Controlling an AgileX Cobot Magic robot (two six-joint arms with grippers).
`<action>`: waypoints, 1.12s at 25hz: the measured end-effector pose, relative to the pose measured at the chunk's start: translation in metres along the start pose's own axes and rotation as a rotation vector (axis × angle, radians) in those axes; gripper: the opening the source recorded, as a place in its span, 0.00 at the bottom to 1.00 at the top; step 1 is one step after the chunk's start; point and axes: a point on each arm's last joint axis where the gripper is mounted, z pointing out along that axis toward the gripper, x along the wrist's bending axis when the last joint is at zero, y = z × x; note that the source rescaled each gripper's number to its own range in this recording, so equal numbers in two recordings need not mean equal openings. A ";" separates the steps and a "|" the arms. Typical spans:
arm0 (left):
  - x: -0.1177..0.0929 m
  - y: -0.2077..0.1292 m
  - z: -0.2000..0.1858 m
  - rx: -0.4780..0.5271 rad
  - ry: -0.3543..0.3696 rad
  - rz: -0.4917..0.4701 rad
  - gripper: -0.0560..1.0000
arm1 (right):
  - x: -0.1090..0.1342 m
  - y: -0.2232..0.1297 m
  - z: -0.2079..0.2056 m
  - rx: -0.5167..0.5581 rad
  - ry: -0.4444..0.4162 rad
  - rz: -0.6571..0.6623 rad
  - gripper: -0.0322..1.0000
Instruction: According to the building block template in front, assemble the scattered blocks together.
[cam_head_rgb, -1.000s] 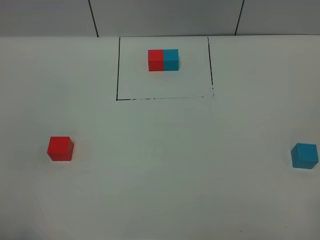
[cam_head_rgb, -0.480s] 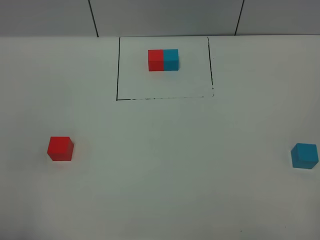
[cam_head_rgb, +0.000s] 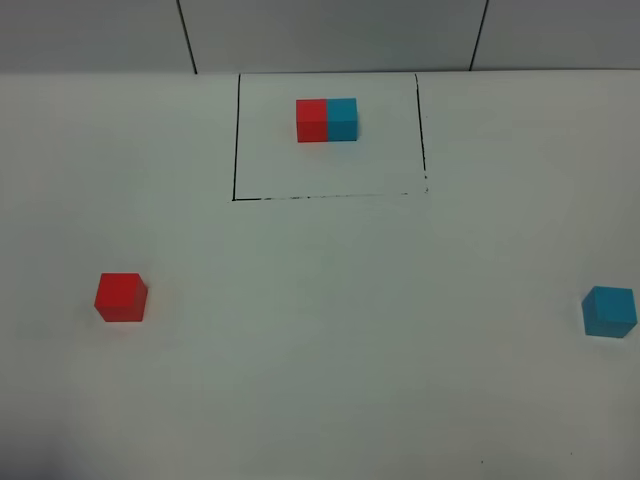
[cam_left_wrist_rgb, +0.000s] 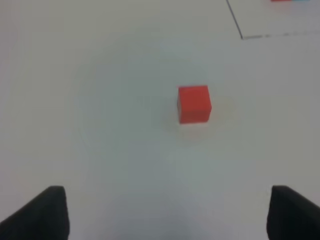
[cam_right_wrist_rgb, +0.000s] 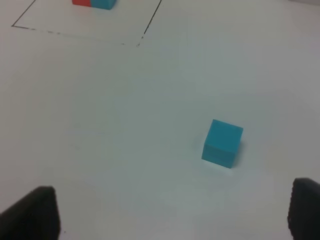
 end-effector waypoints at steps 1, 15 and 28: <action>0.001 0.010 0.004 0.060 -0.002 -0.005 0.92 | 0.000 0.000 0.000 0.000 0.000 0.000 0.85; 0.011 0.093 0.144 0.733 -0.019 -0.077 0.92 | 0.000 0.000 0.000 0.000 0.000 0.000 0.82; -0.029 0.092 0.263 0.813 0.017 0.026 0.91 | 0.000 0.000 0.000 0.000 0.000 0.000 0.80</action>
